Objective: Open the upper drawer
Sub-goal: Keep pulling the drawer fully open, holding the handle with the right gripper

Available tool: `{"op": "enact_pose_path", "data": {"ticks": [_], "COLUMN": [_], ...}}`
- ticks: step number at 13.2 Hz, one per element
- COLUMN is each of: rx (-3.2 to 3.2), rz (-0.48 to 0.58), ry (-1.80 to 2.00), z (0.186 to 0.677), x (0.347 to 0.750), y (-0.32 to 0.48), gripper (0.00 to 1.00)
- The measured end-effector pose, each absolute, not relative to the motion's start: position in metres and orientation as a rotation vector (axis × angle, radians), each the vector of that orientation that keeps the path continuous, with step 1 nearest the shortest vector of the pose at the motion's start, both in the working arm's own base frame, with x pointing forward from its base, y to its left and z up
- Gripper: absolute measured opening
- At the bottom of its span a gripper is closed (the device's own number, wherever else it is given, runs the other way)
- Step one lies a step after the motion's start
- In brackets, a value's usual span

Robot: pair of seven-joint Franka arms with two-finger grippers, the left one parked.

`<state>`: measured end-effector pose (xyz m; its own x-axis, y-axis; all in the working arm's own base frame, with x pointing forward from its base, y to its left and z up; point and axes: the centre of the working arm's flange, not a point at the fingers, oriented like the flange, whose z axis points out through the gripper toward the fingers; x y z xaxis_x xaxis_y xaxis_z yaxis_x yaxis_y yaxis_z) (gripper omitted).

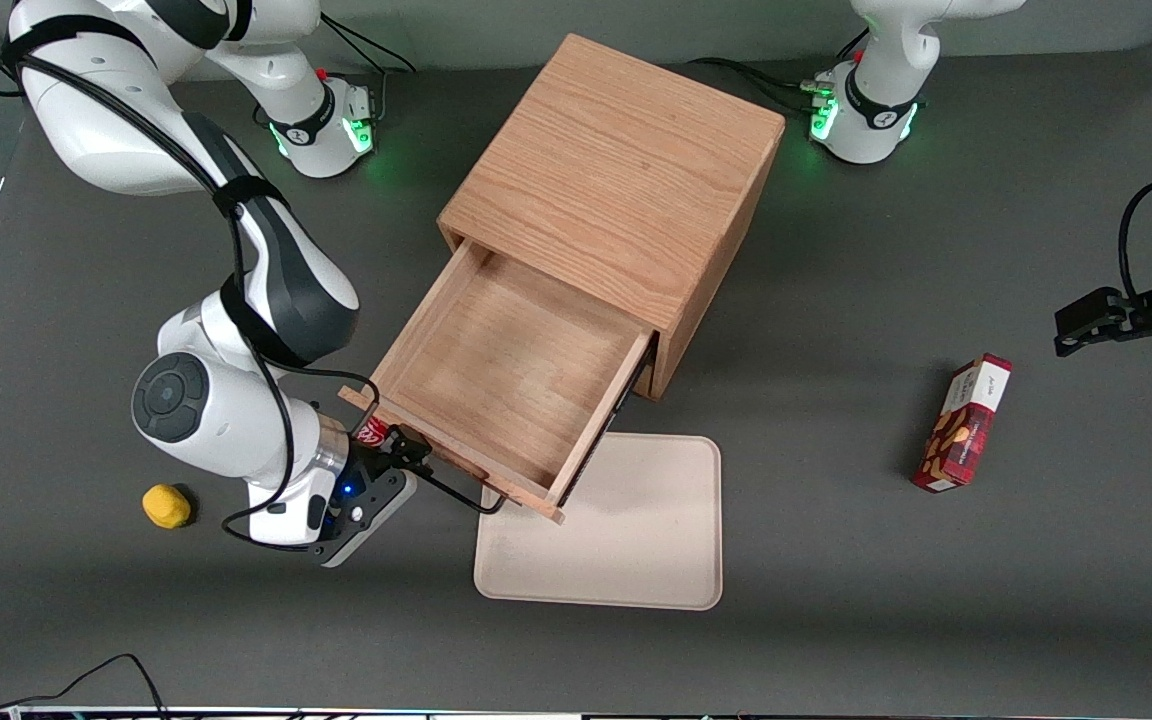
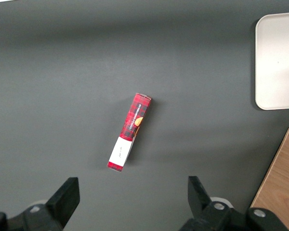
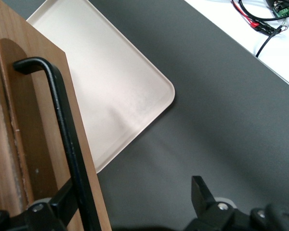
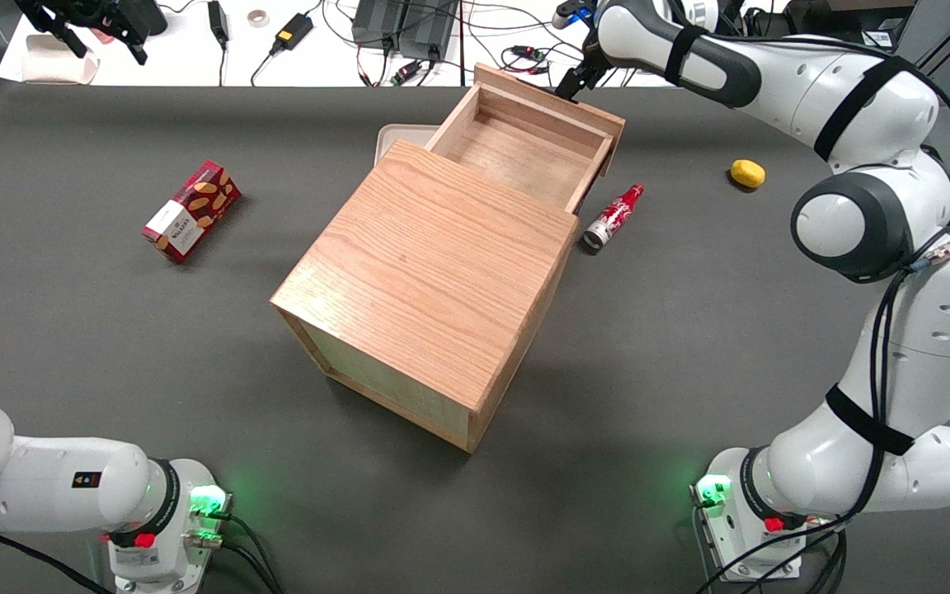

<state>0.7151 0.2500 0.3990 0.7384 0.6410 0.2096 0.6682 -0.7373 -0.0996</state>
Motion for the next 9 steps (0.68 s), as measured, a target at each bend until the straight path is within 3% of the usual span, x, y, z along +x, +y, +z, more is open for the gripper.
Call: {"op": "enact_pose_path", "data": {"ticks": [6, 9], "rx": [-2.740, -2.786], "rz": [-0.280, -0.356], "ry": [-0.989, -0.947], "z": [0.428, 0.487], "x": [0.722, 0.722], "y": [0.242, 0.208], "gripper": [1.00, 1.00]}}
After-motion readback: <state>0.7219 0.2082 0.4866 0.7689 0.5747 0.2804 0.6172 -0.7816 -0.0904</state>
